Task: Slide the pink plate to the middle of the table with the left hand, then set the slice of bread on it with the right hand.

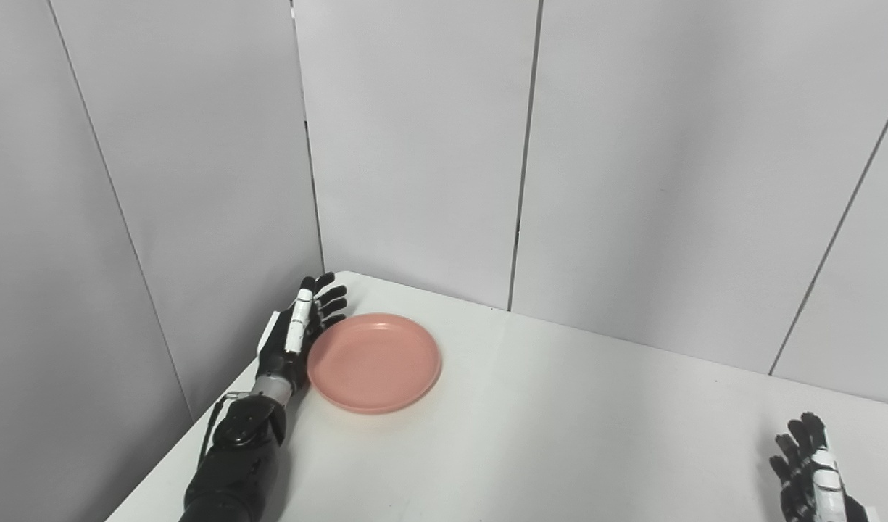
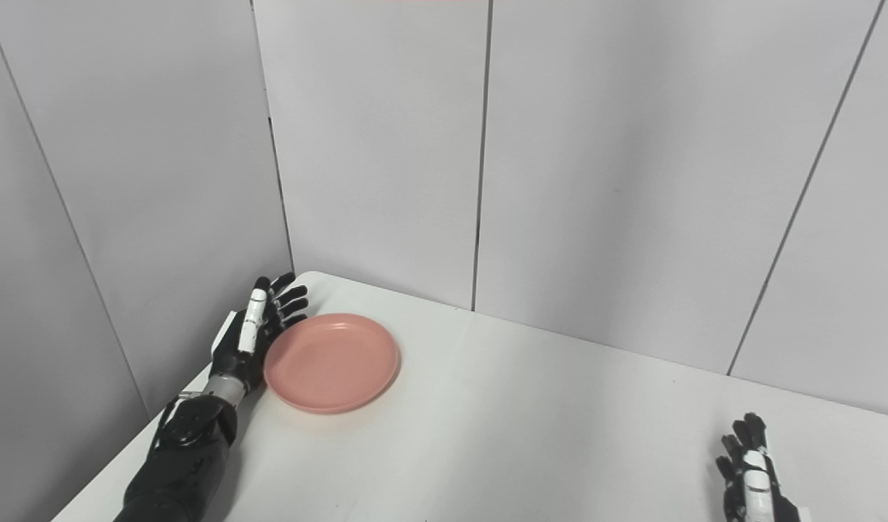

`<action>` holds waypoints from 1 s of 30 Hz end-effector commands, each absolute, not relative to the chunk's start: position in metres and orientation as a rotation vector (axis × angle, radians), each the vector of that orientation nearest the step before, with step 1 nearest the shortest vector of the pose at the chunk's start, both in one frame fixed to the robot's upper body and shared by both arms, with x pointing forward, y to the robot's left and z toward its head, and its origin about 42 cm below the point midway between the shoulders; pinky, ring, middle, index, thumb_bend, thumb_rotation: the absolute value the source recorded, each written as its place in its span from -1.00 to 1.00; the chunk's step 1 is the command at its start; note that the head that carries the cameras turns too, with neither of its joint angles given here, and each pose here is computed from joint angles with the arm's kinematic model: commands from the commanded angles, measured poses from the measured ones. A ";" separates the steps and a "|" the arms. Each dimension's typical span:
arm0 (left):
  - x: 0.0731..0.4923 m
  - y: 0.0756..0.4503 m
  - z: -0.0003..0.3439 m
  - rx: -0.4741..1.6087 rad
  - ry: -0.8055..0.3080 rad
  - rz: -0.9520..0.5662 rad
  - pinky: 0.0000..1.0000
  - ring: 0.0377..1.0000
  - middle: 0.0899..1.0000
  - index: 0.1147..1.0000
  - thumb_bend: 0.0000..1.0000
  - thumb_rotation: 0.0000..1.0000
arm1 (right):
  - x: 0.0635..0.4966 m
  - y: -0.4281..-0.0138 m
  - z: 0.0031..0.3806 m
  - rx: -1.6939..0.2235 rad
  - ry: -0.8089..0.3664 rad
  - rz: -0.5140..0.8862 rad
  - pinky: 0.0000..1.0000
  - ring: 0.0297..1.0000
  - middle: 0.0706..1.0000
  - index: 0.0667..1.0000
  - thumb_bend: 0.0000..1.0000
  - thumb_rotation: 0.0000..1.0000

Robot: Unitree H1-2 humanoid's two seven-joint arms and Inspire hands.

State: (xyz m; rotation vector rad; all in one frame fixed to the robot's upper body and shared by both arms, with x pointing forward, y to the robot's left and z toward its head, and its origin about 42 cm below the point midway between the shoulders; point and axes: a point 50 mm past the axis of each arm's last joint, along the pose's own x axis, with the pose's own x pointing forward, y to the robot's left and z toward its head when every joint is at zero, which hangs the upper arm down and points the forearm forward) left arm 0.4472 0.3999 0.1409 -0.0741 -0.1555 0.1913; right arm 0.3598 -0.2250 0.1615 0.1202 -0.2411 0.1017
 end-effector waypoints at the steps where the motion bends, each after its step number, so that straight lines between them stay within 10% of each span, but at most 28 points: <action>1: 0.457 0.398 0.162 -0.067 -0.218 0.150 0.66 0.71 0.66 0.70 0.49 0.99 | 0.363 -0.223 0.177 0.116 -0.306 0.110 1.00 1.00 1.00 1.00 0.04 0.99; 30: 0.467 0.338 0.145 -0.124 -0.200 0.054 0.53 0.61 0.60 0.67 0.53 0.98 | 0.359 -0.223 0.183 0.115 -0.307 0.105 1.00 1.00 1.00 1.00 0.14 0.97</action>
